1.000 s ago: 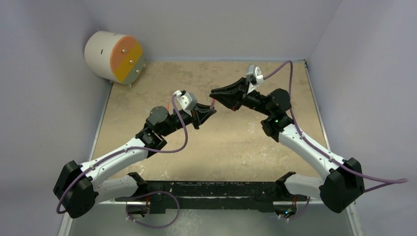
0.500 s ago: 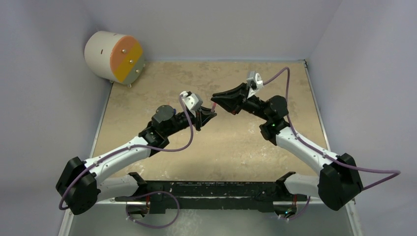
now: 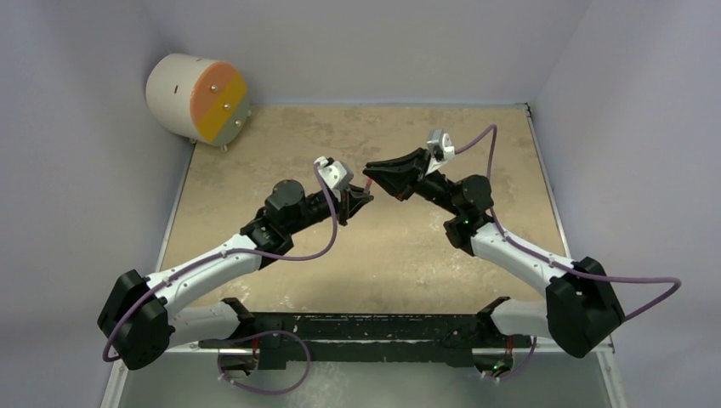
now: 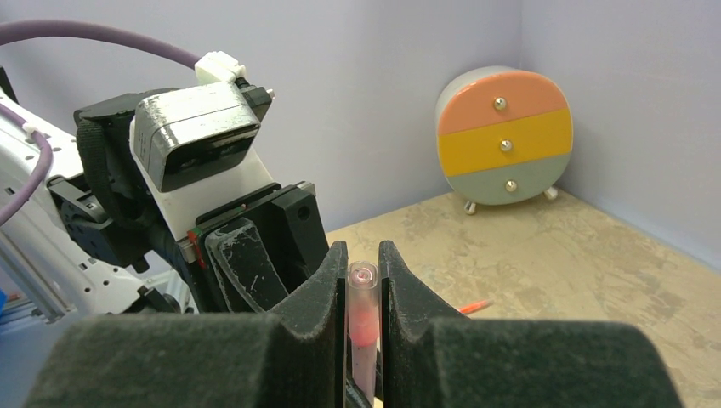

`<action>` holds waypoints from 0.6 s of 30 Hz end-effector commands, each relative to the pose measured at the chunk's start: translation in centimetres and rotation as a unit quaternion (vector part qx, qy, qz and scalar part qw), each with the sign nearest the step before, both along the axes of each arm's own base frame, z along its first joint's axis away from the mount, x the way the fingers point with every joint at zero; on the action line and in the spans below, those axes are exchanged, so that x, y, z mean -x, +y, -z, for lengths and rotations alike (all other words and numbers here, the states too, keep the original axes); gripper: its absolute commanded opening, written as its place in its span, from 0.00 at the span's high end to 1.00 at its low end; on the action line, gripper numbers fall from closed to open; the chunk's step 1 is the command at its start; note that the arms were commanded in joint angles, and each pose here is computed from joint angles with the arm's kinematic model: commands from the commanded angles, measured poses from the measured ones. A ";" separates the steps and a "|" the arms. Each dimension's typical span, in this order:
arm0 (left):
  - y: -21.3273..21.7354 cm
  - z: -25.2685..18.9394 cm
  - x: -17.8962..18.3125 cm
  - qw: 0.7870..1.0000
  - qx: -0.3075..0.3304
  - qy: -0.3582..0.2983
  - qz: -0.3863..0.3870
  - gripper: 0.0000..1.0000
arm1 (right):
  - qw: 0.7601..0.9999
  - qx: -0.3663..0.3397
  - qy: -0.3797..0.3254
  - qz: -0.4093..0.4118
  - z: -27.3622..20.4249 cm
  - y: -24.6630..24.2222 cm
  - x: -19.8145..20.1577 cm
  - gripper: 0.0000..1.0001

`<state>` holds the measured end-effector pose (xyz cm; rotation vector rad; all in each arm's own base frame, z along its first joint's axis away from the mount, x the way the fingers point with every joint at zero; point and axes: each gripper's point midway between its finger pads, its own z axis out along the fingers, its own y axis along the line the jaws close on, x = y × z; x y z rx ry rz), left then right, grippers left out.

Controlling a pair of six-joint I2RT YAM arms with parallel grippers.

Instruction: Insert the pens into the pen caps

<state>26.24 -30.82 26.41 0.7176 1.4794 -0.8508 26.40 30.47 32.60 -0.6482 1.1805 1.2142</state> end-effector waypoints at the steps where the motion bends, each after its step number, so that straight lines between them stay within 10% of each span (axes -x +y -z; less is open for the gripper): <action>1: 5.4 -25.2 1.8 0.922 0.270 -0.269 -0.067 1.00 | 0.960 0.141 0.191 -0.147 13.2 2.2 6.5 1.00; 18: 5.6 -25.1 1.4 0.924 0.268 -0.263 -0.078 1.00 | 0.954 0.158 0.212 -0.142 15.3 1.9 7.0 1.00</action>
